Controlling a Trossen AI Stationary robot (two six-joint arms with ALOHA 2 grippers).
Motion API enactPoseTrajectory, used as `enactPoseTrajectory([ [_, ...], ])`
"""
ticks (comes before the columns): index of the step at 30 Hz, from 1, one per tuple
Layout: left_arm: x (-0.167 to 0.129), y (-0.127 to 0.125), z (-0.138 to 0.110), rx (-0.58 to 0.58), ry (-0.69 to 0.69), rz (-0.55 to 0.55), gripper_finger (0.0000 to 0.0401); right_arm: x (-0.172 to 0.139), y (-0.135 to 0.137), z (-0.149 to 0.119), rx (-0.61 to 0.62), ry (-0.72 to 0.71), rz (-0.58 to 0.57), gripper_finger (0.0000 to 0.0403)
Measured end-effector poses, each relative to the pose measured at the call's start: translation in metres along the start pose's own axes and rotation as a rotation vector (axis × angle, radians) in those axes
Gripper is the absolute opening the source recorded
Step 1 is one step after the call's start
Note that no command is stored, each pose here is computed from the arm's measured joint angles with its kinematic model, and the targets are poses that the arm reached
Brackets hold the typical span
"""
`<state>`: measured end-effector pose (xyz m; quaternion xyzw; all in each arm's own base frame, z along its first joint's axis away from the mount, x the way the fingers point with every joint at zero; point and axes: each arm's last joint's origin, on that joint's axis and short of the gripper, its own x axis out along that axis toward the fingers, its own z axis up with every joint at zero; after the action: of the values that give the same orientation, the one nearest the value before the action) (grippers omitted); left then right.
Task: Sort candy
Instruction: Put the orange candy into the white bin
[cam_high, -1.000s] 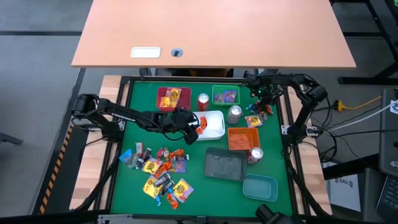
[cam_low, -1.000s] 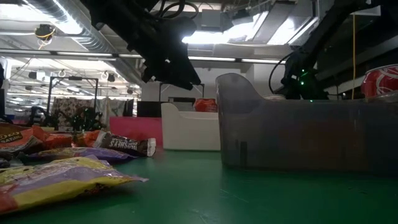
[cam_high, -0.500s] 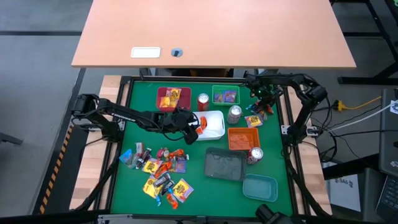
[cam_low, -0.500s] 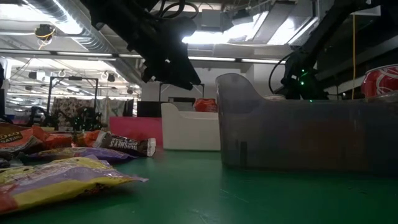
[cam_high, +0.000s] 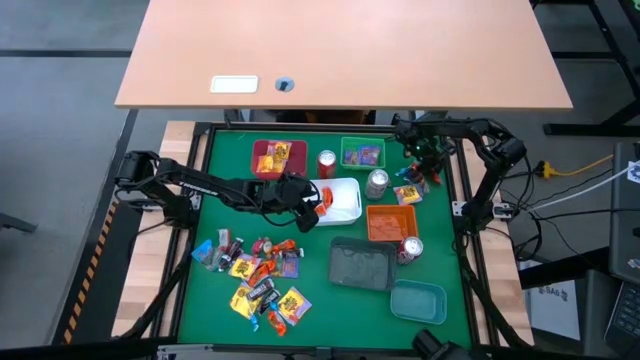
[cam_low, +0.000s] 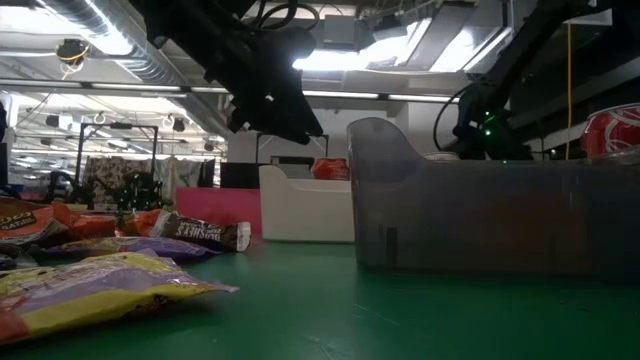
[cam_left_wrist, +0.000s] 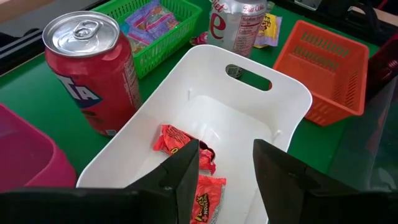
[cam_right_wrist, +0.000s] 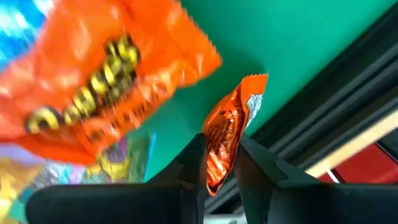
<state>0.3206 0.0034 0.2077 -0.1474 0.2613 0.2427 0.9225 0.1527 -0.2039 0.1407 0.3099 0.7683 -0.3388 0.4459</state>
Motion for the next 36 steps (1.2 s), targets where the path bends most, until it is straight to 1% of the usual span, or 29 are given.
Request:
enactPoseTrajectory([
  [3,0.000,0.000,0.000,0.003,-0.004,0.008,0.0141,0.000,0.000,-0.002,-0.013,0.024,-0.003,0.0068],
  [7,0.000,0.002,0.001,0.046,-0.023,0.050,0.0140,0.000,-0.001,-0.004,-0.058,0.045,-0.004,0.0068],
  [12,0.000,0.002,0.001,0.050,-0.024,0.053,0.0140,-0.007,-0.002,-0.008,-0.079,0.021,0.011,0.0068],
  [16,0.001,0.004,0.002,0.047,-0.025,0.058,0.0140,-0.025,-0.006,-0.012,-0.073,-0.022,0.019,0.0068],
  [20,0.001,0.005,0.002,0.043,-0.026,0.061,0.0140,-0.048,-0.012,-0.017,-0.055,-0.108,0.026,0.0068],
  [26,0.002,0.007,0.004,0.038,-0.028,0.069,0.0140,-0.082,-0.022,-0.036,-0.032,-0.212,0.037,0.0068],
  [28,0.003,0.009,0.005,0.043,-0.029,0.073,0.0140,-0.091,-0.024,-0.044,-0.026,-0.261,0.077,0.0068],
  [32,-0.003,0.013,0.011,0.044,-0.051,0.073,0.0140,-0.106,-0.025,-0.063,-0.030,-0.360,0.222,0.0068],
  [34,-0.008,0.014,0.016,0.036,-0.066,0.062,0.0140,-0.113,-0.025,-0.073,-0.043,-0.416,0.289,0.0068],
  [36,-0.016,0.015,0.021,0.045,-0.076,0.031,0.0140,-0.121,-0.020,-0.083,-0.072,-0.489,0.328,0.0068],
])
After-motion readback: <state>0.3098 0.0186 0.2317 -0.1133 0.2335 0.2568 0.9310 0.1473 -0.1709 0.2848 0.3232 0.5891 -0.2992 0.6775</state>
